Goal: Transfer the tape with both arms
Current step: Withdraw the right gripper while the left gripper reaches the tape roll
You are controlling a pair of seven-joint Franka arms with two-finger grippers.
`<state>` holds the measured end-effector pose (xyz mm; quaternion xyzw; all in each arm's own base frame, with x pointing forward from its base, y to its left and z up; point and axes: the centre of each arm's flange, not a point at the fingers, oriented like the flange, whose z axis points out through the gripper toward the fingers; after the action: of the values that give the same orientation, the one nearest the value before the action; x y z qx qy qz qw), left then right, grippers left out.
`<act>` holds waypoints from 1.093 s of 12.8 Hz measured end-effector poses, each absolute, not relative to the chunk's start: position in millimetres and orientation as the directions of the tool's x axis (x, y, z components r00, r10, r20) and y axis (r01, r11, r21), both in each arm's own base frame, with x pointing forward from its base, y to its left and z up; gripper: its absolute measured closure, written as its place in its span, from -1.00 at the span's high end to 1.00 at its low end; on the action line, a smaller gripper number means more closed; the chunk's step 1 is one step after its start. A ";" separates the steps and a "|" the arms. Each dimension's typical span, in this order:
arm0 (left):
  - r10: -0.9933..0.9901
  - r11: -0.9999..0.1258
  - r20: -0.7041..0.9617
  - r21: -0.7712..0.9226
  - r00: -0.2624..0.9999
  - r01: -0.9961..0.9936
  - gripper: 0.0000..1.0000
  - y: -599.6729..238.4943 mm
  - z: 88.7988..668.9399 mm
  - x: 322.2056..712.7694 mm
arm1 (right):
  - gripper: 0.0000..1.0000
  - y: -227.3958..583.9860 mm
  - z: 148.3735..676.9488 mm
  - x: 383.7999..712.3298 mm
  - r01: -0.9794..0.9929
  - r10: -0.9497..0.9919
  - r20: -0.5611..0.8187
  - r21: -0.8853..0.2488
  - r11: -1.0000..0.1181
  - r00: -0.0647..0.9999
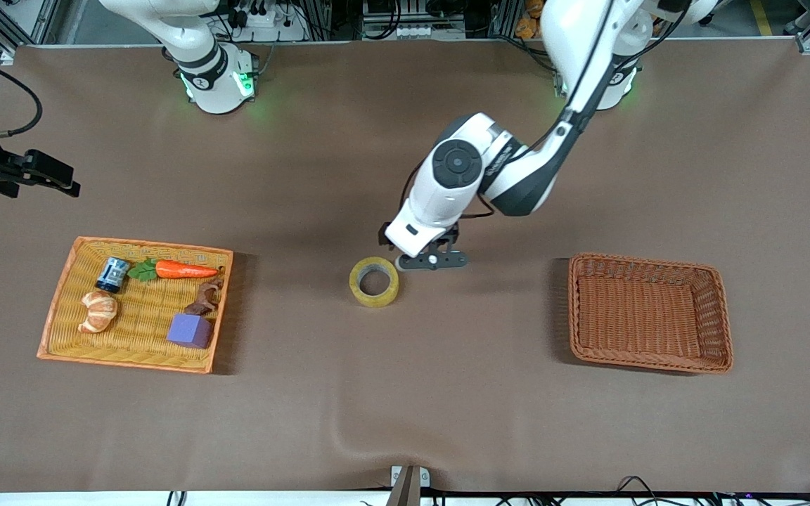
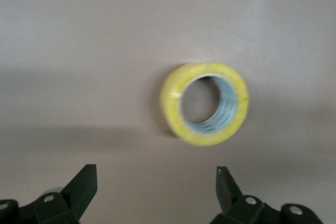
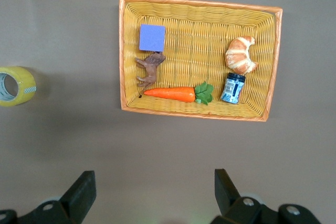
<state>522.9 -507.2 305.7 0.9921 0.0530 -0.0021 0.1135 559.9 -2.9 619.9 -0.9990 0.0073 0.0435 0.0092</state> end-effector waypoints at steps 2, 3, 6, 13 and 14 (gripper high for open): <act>0.100 -0.972 0.021 0.214 0.995 0.093 1.00 -521.9 271.4 516.5 | 1.00 -2.6 616.3 559.8 -0.015 -0.013 -0.094 -0.018 -1.000 0.995; 0.087 -0.978 0.037 0.194 0.996 0.078 1.00 -523.1 260.0 516.7 | 1.00 -2.8 614.8 559.9 -0.016 -0.014 -0.096 -0.018 -1.000 0.995; 0.073 -0.982 0.068 0.178 0.995 0.060 1.00 -522.6 245.6 522.4 | 1.00 -4.3 616.1 561.7 -0.018 -0.017 -0.076 -0.018 -1.000 0.997; 0.042 -0.974 0.165 0.226 0.985 0.004 0.72 -535.7 210.7 522.9 | 1.00 -14.1 621.0 560.1 -0.032 -0.031 -0.061 -0.016 -0.999 0.998; 0.032 -0.975 0.181 0.224 0.983 -0.009 0.59 -535.7 208.8 523.7 | 1.00 -14.4 621.8 561.2 -0.033 -0.032 -0.052 -0.016 -0.999 0.998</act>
<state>523.7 -535.7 208.8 0.9893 0.0058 0.0920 0.1127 561.2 -14.4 621.8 -0.9995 0.0161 0.0256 0.0085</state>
